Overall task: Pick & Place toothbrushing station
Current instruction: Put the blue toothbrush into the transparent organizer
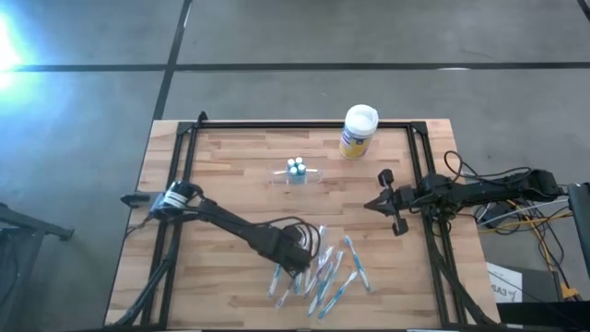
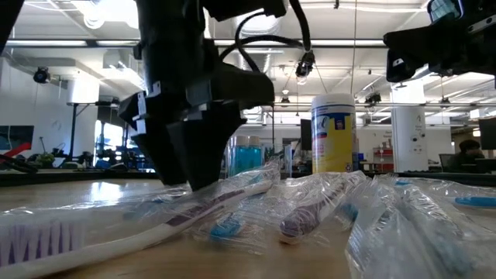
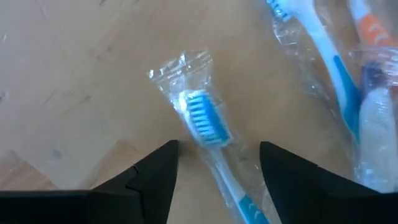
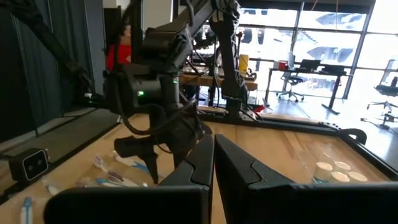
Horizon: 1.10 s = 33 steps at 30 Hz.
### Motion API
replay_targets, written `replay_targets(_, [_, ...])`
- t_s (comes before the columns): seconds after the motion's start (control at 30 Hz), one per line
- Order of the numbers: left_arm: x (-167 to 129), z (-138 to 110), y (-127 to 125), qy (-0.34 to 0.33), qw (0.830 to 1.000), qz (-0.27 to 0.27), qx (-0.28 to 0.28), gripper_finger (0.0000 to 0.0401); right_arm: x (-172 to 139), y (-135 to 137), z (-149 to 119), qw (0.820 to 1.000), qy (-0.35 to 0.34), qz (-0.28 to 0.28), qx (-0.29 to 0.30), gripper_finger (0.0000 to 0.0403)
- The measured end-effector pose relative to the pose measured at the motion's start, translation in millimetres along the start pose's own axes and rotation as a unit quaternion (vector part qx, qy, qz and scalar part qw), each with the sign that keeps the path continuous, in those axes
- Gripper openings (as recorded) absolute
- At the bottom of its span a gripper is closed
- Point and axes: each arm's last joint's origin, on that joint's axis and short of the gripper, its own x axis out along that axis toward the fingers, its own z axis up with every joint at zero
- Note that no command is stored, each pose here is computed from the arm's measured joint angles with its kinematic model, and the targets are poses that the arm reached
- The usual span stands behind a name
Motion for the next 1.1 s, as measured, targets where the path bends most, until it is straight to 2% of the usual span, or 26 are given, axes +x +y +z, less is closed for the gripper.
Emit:
replay_targets(0.23, [5.6,0.0,5.9,0.011,0.999,0.006,0.033,0.0177,0.0,-0.1,0.0,1.0,0.0,-0.001,0.002,0.0008])
replay_targets(0.6, [1.6,1.2,6.4,0.014,0.992,-0.001,0.124,0.0016,-0.4,0.1,-6.0,0.999,0.027,-0.001,0.029,0.0008])
replay_targets(0.77, [-16.4,3.2,13.4,-0.008,0.987,0.005,0.159,0.0023,-0.4,0.1,-5.7,0.999,0.025,-0.002,0.047,0.0008])
replay_targets(0.87, [-51.0,10.2,17.0,-0.081,0.98,-0.008,0.18,0.002,-0.4,0.2,-5.9,0.998,0.027,-0.002,0.062,0.0008])
replay_targets(0.93, [-77.5,13.3,22.9,-0.147,0.969,0.005,0.2,0.0011,-0.5,0.2,-6.6,0.997,0.028,-0.002,0.071,0.0008])
replay_targets(1.03, [-113.1,16.9,35.1,-0.246,0.941,0.033,0.228,0.0007,-1.1,0.4,-8.7,0.996,0.032,-0.002,0.082,0.0008])
replay_targets(1.1, [-140.1,19.1,45.2,-0.324,0.913,0.042,0.244,0.0009,-1.9,0.7,-11.6,0.995,0.037,-0.002,0.089,0.0008])
